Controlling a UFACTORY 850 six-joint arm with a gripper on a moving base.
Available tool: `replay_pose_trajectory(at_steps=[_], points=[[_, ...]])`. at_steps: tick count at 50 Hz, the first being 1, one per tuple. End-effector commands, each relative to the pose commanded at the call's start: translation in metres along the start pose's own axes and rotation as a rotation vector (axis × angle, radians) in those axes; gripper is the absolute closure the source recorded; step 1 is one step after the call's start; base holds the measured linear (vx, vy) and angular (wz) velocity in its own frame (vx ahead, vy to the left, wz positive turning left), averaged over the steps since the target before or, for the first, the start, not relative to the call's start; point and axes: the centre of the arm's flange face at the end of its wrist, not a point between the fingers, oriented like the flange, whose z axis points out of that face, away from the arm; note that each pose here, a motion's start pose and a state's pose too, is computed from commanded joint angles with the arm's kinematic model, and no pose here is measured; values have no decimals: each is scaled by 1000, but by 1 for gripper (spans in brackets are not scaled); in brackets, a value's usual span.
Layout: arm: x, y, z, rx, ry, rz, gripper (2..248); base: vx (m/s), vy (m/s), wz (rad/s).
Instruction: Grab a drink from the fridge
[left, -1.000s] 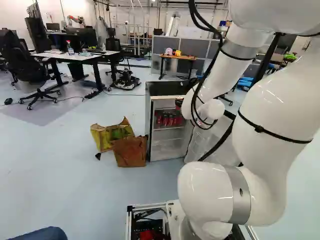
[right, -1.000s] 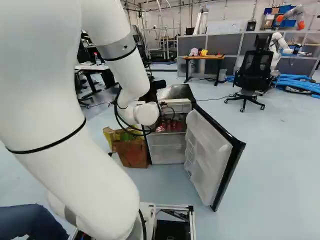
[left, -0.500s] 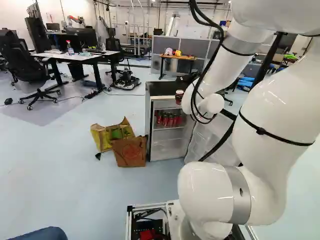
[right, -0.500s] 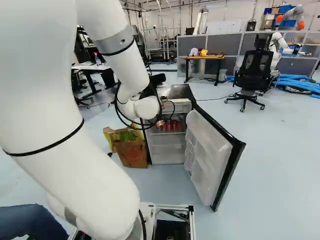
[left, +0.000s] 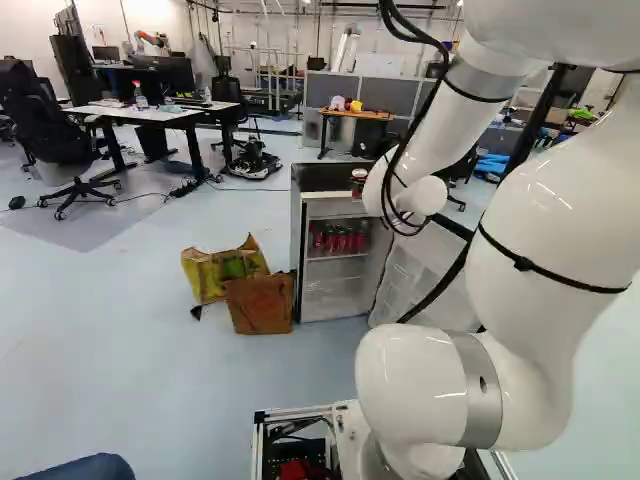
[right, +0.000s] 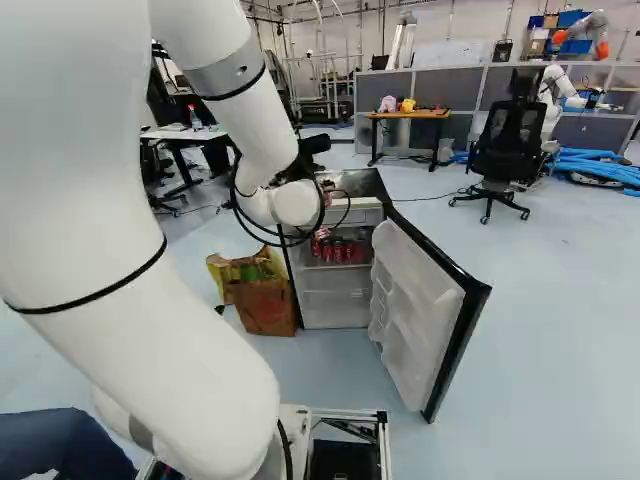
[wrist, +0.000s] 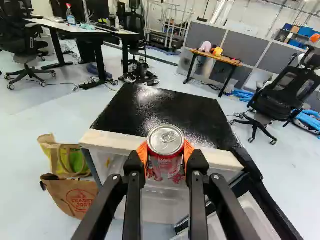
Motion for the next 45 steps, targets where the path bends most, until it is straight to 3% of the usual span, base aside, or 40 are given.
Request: replay_pose_trajectory(at_steps=[7, 45], points=[[8, 2, 3, -3, 10, -5, 158, 0, 0, 0], [15, 10, 42, 9, -20, -11, 158, 0, 0, 0]])
